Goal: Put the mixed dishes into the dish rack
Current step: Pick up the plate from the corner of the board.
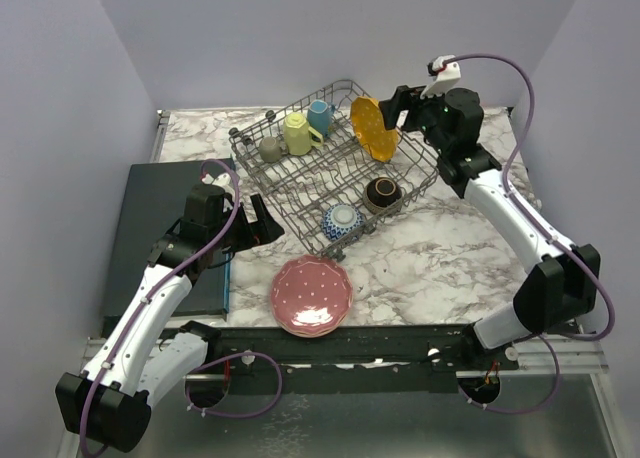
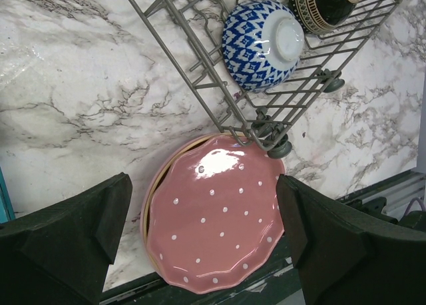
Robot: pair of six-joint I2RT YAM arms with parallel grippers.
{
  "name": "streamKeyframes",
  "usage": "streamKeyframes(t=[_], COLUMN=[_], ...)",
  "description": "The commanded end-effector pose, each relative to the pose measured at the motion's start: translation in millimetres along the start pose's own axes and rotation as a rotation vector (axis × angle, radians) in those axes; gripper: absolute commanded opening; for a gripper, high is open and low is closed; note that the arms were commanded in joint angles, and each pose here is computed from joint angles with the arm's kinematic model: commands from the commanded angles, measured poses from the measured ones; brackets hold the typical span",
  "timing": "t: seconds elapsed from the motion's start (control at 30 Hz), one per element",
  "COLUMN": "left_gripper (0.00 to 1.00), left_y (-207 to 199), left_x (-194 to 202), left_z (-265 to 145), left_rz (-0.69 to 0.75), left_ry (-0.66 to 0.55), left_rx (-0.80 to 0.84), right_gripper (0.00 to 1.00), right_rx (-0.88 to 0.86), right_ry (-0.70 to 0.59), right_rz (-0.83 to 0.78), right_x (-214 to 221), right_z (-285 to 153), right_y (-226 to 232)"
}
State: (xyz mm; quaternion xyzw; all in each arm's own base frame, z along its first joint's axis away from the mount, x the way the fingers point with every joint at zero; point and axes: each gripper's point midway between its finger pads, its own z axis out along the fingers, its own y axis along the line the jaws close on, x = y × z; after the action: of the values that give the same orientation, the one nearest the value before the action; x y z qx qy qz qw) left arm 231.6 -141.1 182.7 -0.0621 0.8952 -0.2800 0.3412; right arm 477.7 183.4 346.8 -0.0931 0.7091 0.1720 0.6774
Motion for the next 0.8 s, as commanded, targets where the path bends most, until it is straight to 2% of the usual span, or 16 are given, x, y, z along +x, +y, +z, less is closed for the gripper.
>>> streamKeyframes(t=[0.0,0.23,0.63,0.77], left_gripper=[0.98,0.97,0.94,0.92], left_y=[0.9,-1.0,-5.3,-4.1], left_x=[-1.7,0.0,11.0,23.6], left_z=[0.9,0.1,-9.7,-10.3], left_rz=[-0.006,-0.019,-0.102,-0.154], left_ry=[-0.014,-0.001,0.056,0.113], left_rx=[0.001,0.000,-0.009,-0.019], right_gripper=[0.79,0.79,0.79,0.79], right_rx=[-0.020,-0.064,-0.163,-0.179], right_ry=[0.059,0.208,0.319,0.365], right_rz=[0.114,0.209,0.309,0.328], right_x=[-0.7,16.3,33.8,40.8], right_z=[-34.4,-77.5,-133.4,-145.4], right_y=[11.0,26.9,52.3,57.1])
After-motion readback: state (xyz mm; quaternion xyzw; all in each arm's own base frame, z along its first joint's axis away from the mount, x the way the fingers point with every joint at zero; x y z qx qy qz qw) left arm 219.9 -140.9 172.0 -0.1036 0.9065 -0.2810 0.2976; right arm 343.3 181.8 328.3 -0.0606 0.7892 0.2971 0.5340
